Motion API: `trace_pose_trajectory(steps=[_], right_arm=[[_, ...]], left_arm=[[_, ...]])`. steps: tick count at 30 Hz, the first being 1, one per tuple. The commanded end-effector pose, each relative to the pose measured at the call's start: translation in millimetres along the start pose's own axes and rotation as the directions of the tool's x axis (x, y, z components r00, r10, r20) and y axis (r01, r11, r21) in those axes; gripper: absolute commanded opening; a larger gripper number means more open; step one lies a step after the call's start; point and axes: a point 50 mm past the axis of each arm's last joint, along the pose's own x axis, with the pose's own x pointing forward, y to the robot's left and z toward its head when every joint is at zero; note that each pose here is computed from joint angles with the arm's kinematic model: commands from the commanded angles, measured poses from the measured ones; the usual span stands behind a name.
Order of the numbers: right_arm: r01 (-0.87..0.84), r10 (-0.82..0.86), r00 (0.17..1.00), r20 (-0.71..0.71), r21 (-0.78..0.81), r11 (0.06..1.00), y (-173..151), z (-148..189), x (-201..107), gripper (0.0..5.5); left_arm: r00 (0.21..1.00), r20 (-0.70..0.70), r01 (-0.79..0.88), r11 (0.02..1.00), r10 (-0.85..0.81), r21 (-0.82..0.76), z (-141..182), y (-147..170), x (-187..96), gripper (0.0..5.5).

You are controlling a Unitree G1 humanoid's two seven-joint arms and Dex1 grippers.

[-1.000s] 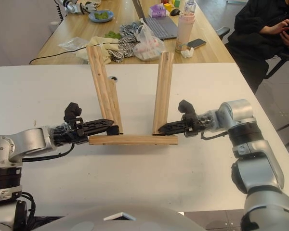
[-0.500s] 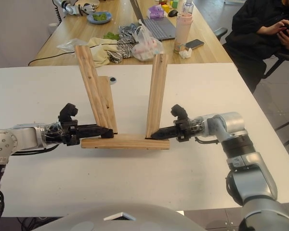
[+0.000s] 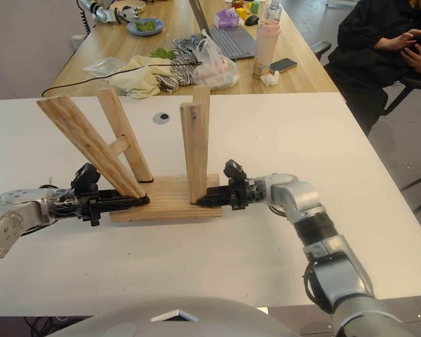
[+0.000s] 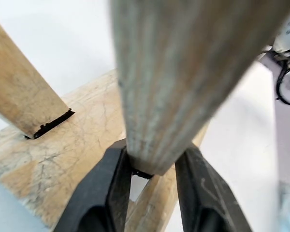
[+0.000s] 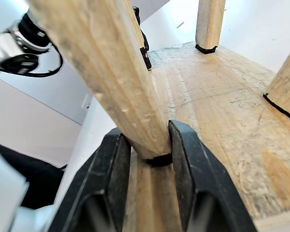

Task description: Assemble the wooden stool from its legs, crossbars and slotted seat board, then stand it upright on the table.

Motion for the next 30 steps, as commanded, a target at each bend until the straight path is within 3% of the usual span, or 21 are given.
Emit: trace_pose_trajectory(steps=[1, 7, 15, 20, 26, 30], right_arm=[[0.245, -0.193, 0.956, -0.219, 0.243, 0.939, -13.5, -82.3, -5.8, 1.08], [0.246, -0.213, 0.946, -0.244, 0.112, 0.963, -10.3, -82.9, -11.8, 1.09], [0.284, -0.282, 0.912, -0.297, -0.037, 0.958, -19.1, -77.8, -20.3, 1.13], [0.294, -0.292, 0.906, -0.308, -0.039, 0.955, -19.0, -80.8, -18.8, 1.13], [0.342, -0.346, 0.886, -0.309, -0.068, 0.937, -19.9, -86.2, -25.0, 1.13], [0.391, -0.397, 0.87, -0.294, -0.081, 0.917, -21.1, -89.7, -30.1, 1.13]], left_arm=[[0.967, -0.231, -0.125, 0.991, 0.111, -0.049, -62.1, 12.1, -7.1, 1.15], [0.967, -0.229, -0.098, 0.993, 0.111, 0.07, -49.4, 22.4, -14.5, 1.08], [0.953, -0.286, -0.051, 0.986, 0.096, 0.162, -40.5, 29.9, -11.1, 0.0], [0.922, -0.369, -0.032, 0.971, 0.119, 0.235, -44.7, 29.4, -15.2, 0.0], [0.906, -0.328, -0.127, 0.911, 0.267, 0.392, -35.8, 45.8, -30.2, 0.0], [0.922, -0.382, 0.015, 0.98, 0.062, 0.196, -6.1, 21.5, -53.0, 0.59]])
